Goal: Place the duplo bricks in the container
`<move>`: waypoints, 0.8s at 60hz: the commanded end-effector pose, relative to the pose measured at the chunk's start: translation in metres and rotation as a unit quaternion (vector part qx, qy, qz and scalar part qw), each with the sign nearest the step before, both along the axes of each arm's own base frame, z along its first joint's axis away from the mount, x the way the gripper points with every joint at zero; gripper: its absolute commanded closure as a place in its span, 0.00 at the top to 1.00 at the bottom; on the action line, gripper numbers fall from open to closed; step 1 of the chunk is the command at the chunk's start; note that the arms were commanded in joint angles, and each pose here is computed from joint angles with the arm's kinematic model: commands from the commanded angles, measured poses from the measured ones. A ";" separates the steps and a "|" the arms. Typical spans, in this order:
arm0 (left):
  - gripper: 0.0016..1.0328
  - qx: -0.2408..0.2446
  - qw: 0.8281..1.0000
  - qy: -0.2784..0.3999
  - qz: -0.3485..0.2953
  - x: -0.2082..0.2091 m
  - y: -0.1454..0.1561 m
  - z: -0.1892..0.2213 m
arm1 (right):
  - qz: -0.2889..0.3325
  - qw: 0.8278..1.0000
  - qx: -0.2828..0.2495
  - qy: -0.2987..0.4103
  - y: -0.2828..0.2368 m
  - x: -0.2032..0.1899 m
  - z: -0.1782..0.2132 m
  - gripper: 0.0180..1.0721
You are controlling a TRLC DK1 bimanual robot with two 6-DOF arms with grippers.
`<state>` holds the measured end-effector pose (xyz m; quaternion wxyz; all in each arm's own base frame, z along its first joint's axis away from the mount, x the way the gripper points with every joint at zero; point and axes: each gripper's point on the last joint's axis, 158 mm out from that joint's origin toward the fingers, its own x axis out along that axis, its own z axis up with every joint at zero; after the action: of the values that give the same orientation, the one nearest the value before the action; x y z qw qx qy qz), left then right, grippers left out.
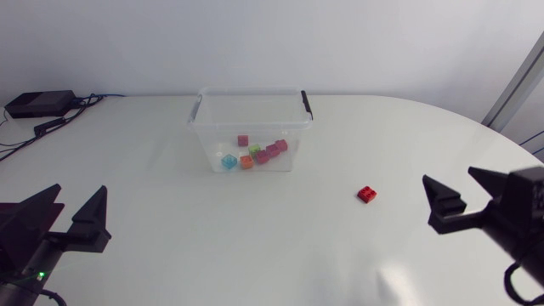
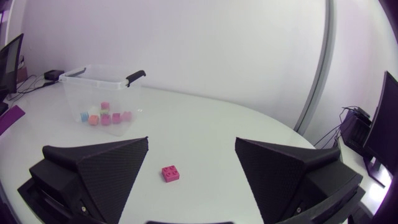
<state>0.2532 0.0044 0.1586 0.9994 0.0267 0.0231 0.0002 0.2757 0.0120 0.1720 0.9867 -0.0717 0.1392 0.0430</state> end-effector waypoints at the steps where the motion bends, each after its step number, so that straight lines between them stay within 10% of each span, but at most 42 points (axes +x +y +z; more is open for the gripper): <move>1: 0.96 0.008 1.000 -0.003 0.001 0.000 0.001 -0.003 | 0.011 0.998 -0.031 0.046 -0.004 0.024 0.023 0.96; 27: 0.96 0.008 1.000 -0.003 0.001 0.000 0.001 -0.003 | 0.144 0.924 -0.097 0.340 0.005 0.061 -0.098 0.96; 48: 0.96 0.008 1.000 -0.003 0.000 0.000 0.001 -0.003 | 0.216 0.879 -0.113 0.410 0.037 0.075 -0.174 0.96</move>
<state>0.2532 0.0044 0.1587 0.9994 0.0269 0.0229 0.0002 0.3453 0.0388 0.0189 0.8102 -0.1757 0.5056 0.2388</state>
